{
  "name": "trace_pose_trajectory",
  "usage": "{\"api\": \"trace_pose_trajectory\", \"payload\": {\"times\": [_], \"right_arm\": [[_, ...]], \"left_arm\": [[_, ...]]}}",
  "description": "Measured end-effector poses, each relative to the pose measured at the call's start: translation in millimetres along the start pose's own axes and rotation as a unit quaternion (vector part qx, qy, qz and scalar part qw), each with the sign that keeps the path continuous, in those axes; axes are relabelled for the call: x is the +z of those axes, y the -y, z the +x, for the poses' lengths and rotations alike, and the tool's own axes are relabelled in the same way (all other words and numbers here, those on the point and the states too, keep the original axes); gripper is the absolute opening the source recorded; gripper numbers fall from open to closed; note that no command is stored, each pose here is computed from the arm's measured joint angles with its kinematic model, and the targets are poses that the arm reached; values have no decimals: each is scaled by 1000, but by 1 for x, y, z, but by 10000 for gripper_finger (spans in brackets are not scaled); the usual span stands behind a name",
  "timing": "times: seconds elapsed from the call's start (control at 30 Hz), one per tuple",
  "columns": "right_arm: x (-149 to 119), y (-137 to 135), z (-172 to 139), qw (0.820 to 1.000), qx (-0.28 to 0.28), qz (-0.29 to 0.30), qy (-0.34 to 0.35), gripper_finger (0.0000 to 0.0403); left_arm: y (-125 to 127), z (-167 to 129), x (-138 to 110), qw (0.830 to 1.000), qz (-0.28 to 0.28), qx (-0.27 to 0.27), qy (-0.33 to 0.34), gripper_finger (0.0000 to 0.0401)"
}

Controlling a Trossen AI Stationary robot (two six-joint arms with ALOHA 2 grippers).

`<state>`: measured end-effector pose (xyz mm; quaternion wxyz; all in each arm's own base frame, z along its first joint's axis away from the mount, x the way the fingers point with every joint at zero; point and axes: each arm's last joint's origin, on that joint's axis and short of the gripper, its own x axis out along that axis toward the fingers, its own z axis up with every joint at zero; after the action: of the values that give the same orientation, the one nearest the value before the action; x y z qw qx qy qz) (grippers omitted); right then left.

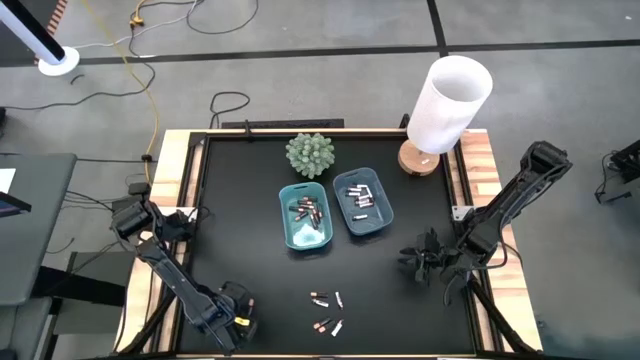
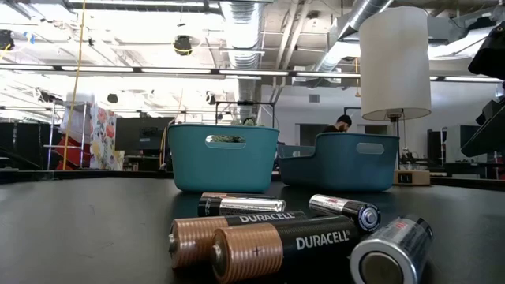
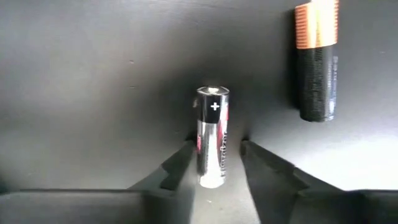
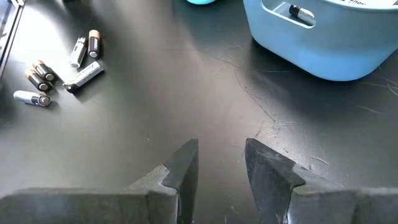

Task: Sort batteries
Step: Put the white battery into the blue bin

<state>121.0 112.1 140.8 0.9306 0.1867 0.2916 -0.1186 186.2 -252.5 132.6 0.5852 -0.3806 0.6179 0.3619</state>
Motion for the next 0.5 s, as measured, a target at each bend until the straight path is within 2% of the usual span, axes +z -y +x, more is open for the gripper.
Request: {"api": "trace_pose_trajectory", "payload": {"times": [0.17, 0.37, 0.5], "right_arm": [[0, 0, 0, 1000, 0, 0, 0, 150], [0, 0, 0, 1000, 0, 0, 0, 150], [0, 0, 0, 1000, 0, 0, 0, 150]], "left_arm": [[0, 1, 0, 1000, 12, 3, -1, 37], [-3, -1, 1, 1000, 17, 14, 1, 37], [-9, -12, 4, 1000, 7, 13, 8, 37]]}}
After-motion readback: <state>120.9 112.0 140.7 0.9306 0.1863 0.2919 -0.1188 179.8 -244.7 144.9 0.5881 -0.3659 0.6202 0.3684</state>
